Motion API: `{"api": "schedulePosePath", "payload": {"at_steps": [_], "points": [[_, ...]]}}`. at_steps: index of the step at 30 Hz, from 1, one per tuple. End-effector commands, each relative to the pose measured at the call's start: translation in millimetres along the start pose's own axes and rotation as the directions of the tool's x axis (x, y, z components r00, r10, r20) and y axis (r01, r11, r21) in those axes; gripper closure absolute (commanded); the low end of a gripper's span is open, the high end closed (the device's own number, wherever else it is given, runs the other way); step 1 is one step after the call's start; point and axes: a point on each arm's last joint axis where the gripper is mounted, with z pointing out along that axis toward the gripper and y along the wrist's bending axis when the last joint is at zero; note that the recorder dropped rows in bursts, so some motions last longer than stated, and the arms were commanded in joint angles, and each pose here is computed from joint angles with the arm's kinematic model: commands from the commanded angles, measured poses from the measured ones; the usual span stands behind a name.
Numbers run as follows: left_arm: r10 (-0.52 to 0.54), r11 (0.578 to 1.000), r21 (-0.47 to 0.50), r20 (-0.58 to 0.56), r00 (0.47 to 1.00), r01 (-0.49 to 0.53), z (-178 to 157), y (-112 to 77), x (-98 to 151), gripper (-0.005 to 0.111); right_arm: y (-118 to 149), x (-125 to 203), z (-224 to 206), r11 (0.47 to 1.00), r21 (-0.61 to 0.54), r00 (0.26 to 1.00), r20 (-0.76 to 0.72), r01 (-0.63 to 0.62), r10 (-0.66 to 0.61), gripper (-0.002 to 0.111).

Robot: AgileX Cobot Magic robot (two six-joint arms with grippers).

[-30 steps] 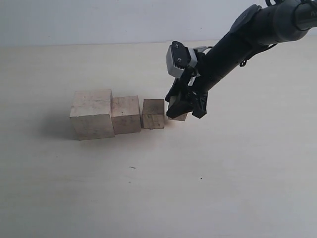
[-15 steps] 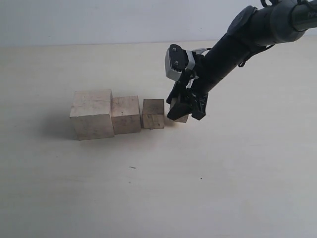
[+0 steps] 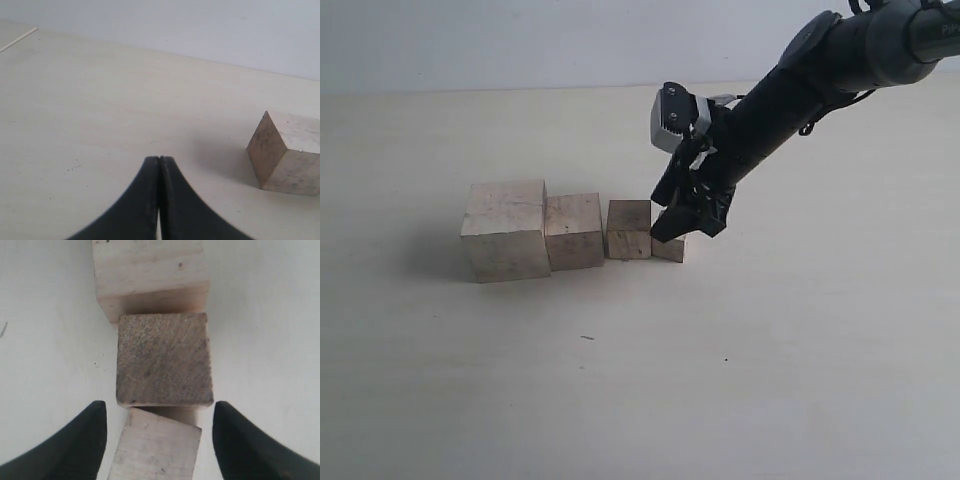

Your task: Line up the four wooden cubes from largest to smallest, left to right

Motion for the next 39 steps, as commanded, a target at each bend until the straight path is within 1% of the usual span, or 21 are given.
{"api": "schedulePosePath", "payload": {"at_steps": [1, 7, 10, 11, 12, 14, 16, 17, 18, 20, 21, 23, 24, 26, 28, 32, 35, 36, 39], "points": [[-0.001, 1.0, 0.002, 0.014, 1.0, 0.001, -1, -0.1, -1, 0.107, 3, -3, -4, 0.999, 0.001, 0.999, -0.007, -0.047, 0.047, 0.049], [-0.001, 1.0, 0.002, 0.014, 1.0, 0.001, -1, -0.1, -1, 0.107, 10, -19, -40, 0.991, 0.086, 0.991, -0.082, -0.1, 0.107, 0.049], [-0.001, 1.0, 0.002, 0.014, 1.0, 0.001, -1, -0.1, -1, 0.107, 15, -30, -58, 0.979, 0.13, 0.983, -0.065, -0.159, 0.169, 0.049], [-0.001, 1.0, 0.002, 0.014, 1.0, 0.001, -1, -0.1, -1, 0.107, 17, -33, -63, 0.975, 0.136, 0.981, -0.059, -0.178, 0.187, 0.051], [-0.001, 1.0, 0.002, 0.014, 1.0, 0.001, -1, -0.1, -1, 0.107, 20, -35, -67, 0.97, 0.128, 0.975, -0.056, -0.206, 0.214, 0.055], [-0.001, 1.0, 0.002, 0.014, 1.0, 0.001, -1, -0.1, -1, 0.107, 28, -36, -72, 0.959, 0.094, 0.958, -0.083, -0.266, 0.274, 0.071], [-0.001, 1.0, 0.002, 0.014, 1.0, 0.001, -1, -0.1, -1, 0.107, 32, -32, -73, 0.955, 0.06, 0.945, -0.137, -0.292, 0.298, 0.095], [-0.001, 1.0, 0.002, 0.014, 1.0, 0.001, -1, -0.1, -1, 0.107, 33, -29, -71, 0.948, 0.053, 0.934, -0.157, -0.315, 0.32, 0.104], [-0.001, 1.0, 0.002, 0.014, 1.0, 0.001, -1, -0.1, -1, 0.107, 32, -25, -67, 0.929, 0.057, 0.912, -0.178, -0.366, 0.37, 0.108], [-0.001, 1.0, 0.002, 0.014, 1.0, 0.001, -1, -0.1, -1, 0.107, 27, -16, -60, 0.887, 0.101, 0.86, -0.218, -0.45, 0.461, 0.108], [-0.001, 1.0, 0.002, 0.014, 1.0, 0.001, -1, -0.1, -1, 0.107, 23, -9, -55, 0.849, 0.142, 0.816, -0.234, -0.508, 0.528, 0.108], [-0.001, 1.0, 0.002, 0.014, 1.0, 0.001, -1, -0.1, -1, 0.107, 17, 1, -47, 0.79, 0.214, 0.751, -0.246, -0.575, 0.613, 0.108], [-0.001, 1.0, 0.002, 0.014, 1.0, 0.001, -1, -0.1, -1, 0.107, 11, 10, -35, 0.719, 0.251, 0.683, -0.226, -0.648, 0.694, 0.108], [-0.001, 1.0, 0.002, 0.014, 1.0, 0.001, -1, -0.1, -1, 0.107, 8, 17, -20, 0.696, 0.236, 0.656, -0.234, -0.678, 0.718, 0.108], [-0.001, 1.0, 0.002, 0.014, 1.0, 0.001, -1, -0.1, -1, 0.107, 5, 19, -10, 0.673, 0.219, 0.641, -0.205, -0.706, 0.739, 0.108], [-0.001, 1.0, 0.002, 0.014, 1.0, 0.001, -1, -0.1, -1, 0.107, 3, 24, -1, 0.673, 0.206, 0.644, -0.197, -0.71, 0.739, 0.108], [-0.001, 1.0, 0.002, 0.014, 1.0, 0.001, -1, -0.1, -1, 0.107, 3, 18, 0, 0.705, 0.148, 0.685, -0.167, -0.693, 0.709, 0.108], [-0.001, 1.0, 0.002, 0.014, 1.0, 0.001, -1, -0.1, -1, 0.107, 3, 17, 1, 0.707, 0.138, 0.69, -0.154, -0.694, 0.707, 0.108], [-0.001, 1.0, 0.002, 0.014, 1.0, 0.001, -1, -0.1, -1, 0.107, 1, 17, 1, 0.707, 0.15, 0.693, -0.138, -0.691, 0.707, 0.108]]}}
